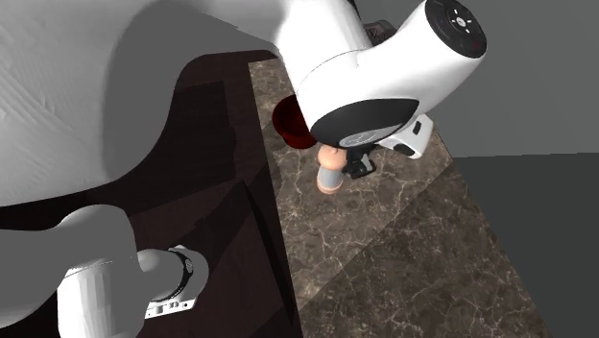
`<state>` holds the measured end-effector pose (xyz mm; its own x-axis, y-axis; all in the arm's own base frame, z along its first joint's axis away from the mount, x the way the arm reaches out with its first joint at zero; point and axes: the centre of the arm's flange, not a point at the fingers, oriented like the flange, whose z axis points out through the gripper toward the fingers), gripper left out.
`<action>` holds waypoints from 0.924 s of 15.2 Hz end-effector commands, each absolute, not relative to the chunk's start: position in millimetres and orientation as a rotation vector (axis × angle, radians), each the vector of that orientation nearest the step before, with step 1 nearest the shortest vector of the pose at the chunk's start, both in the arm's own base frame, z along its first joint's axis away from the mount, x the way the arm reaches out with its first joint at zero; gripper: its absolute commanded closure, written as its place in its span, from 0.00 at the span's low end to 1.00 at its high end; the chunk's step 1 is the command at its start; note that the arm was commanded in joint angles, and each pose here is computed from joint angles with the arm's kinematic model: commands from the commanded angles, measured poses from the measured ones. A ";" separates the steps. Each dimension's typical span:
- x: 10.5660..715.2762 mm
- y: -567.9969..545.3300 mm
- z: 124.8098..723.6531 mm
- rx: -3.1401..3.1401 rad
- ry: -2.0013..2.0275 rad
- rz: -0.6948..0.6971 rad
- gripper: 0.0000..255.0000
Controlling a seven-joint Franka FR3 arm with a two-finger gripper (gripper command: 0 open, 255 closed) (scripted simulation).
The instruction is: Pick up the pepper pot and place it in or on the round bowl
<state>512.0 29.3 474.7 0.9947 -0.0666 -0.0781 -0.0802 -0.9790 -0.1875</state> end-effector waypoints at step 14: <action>511.9 30.2 554.6 -2.946 0.109 0.106 1.00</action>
